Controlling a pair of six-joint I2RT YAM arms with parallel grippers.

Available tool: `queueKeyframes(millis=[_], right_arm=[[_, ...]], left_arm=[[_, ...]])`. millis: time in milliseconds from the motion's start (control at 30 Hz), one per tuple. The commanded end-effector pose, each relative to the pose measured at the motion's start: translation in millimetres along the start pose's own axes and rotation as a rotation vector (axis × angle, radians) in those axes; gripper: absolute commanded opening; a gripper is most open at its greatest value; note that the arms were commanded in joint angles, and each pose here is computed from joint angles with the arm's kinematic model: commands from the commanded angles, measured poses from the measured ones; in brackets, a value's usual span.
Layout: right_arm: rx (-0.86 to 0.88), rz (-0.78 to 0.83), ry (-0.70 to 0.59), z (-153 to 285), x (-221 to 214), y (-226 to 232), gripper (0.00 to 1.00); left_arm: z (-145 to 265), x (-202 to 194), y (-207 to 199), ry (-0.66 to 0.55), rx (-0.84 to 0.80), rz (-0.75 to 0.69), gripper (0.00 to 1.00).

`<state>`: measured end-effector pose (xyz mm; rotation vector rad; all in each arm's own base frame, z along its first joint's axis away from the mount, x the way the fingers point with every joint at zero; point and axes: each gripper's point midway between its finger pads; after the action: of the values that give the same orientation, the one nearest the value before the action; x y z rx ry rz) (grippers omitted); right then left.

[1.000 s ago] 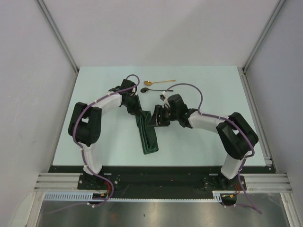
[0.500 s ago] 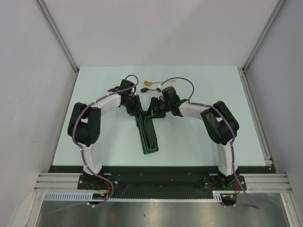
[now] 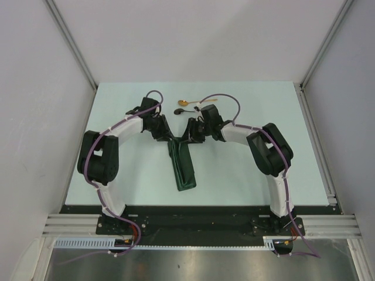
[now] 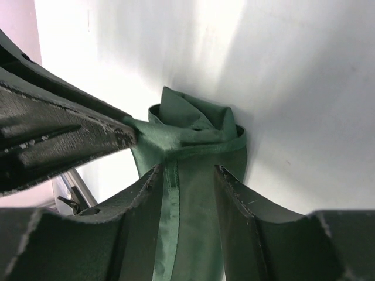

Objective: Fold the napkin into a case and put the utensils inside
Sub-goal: Stuff the top corner of the smaller-rectangle-folded napkin into the folded napkin.

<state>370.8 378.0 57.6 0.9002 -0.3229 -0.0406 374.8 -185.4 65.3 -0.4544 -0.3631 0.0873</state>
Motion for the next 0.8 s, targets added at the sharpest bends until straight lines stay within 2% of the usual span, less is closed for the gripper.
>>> queueKeyframes(millis=[0,167,533,633,767], right_arm=[[0.047,0.038,-0.014,-2.5,13.4,17.6,0.44],[0.05,0.035,-0.007,-6.6,14.7,17.7,0.37],[0.043,0.028,0.007,-17.1,13.5,11.4,0.39],[0.044,0.04,-0.001,-19.3,13.3,16.1,0.46],[0.002,0.027,0.007,-24.5,12.2,7.7,0.43]], left_arm=[[10.1,12.2,-15.8,-0.047,-0.07,0.015,0.3],[5.4,11.5,-16.4,-0.036,-0.077,0.02,0.26],[4.6,11.6,-15.7,-0.038,-0.074,0.022,0.22],[3.7,11.0,-14.6,-0.037,-0.07,0.023,0.18],[2.5,10.0,-11.6,-0.036,-0.056,0.03,0.13]])
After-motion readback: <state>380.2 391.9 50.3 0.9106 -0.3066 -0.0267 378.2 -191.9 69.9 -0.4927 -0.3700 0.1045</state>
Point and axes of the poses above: each gripper's point midway between its finger pads, its own z axis back along the fingers, its own y axis along the line the jaws close on, x = y × z, and after that the axes turned 10 degrees about -z, right-handed
